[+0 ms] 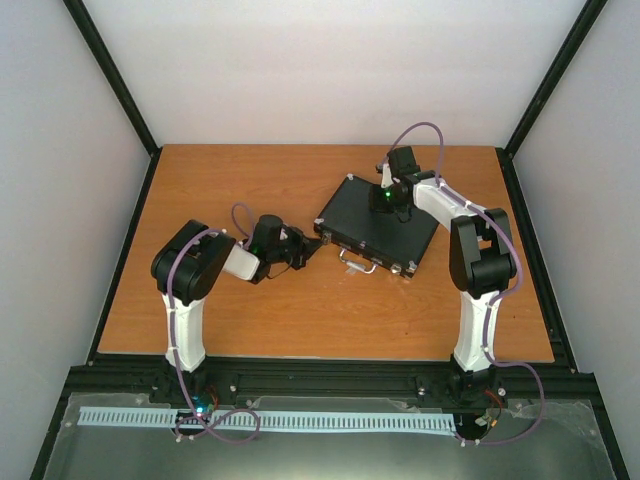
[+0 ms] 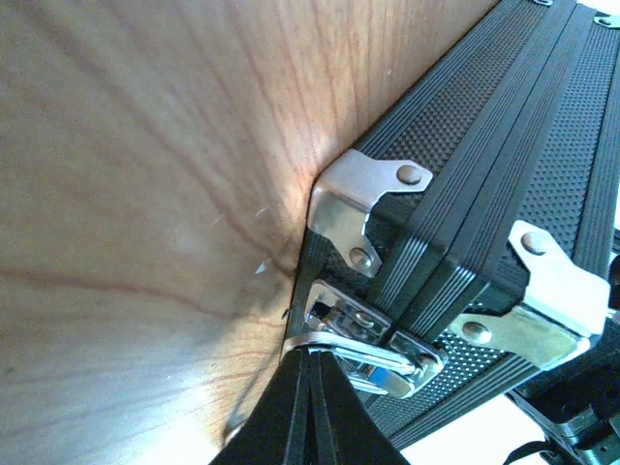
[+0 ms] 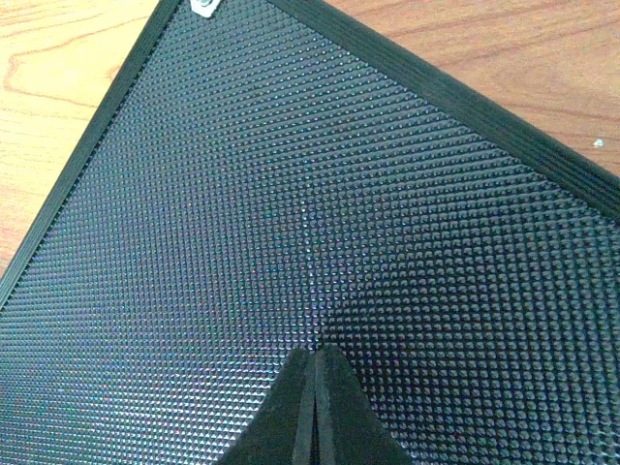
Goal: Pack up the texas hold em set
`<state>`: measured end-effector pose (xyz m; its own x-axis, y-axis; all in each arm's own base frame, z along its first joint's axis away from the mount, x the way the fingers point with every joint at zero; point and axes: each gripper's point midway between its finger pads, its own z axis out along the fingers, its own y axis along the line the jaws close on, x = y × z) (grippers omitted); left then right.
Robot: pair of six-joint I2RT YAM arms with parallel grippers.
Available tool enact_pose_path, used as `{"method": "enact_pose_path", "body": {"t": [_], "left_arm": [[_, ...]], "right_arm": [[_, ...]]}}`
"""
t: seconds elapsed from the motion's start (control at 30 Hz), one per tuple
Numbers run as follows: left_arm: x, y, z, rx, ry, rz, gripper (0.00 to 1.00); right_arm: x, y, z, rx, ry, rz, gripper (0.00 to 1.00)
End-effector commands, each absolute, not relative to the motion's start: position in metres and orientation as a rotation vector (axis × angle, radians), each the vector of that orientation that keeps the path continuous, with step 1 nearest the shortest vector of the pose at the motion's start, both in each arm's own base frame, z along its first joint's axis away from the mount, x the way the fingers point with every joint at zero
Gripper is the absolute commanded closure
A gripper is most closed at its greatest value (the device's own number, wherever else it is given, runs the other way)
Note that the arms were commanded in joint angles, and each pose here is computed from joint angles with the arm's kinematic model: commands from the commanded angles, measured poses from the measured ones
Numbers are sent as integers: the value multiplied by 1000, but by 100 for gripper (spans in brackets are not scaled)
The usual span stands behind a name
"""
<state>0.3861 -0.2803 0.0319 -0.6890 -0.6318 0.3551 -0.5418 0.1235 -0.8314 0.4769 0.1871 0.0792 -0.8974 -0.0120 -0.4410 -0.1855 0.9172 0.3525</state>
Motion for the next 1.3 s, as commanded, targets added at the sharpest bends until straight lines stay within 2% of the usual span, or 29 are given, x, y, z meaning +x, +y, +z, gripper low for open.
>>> {"method": "enact_pose_path", "body": {"t": [0.0, 0.5, 1.27], "left_arm": [[387, -278, 10, -1300, 2314, -1607, 99], [372, -266, -35, -1462, 2443, -1394, 99], [424, -271, -59, -1721, 2217, -1391, 99]], "right_arm": [[447, 180, 18, -130, 2820, 497, 97], [445, 180, 18, -133, 2823, 504, 97], [421, 185, -2, -101, 2880, 597, 97]]}}
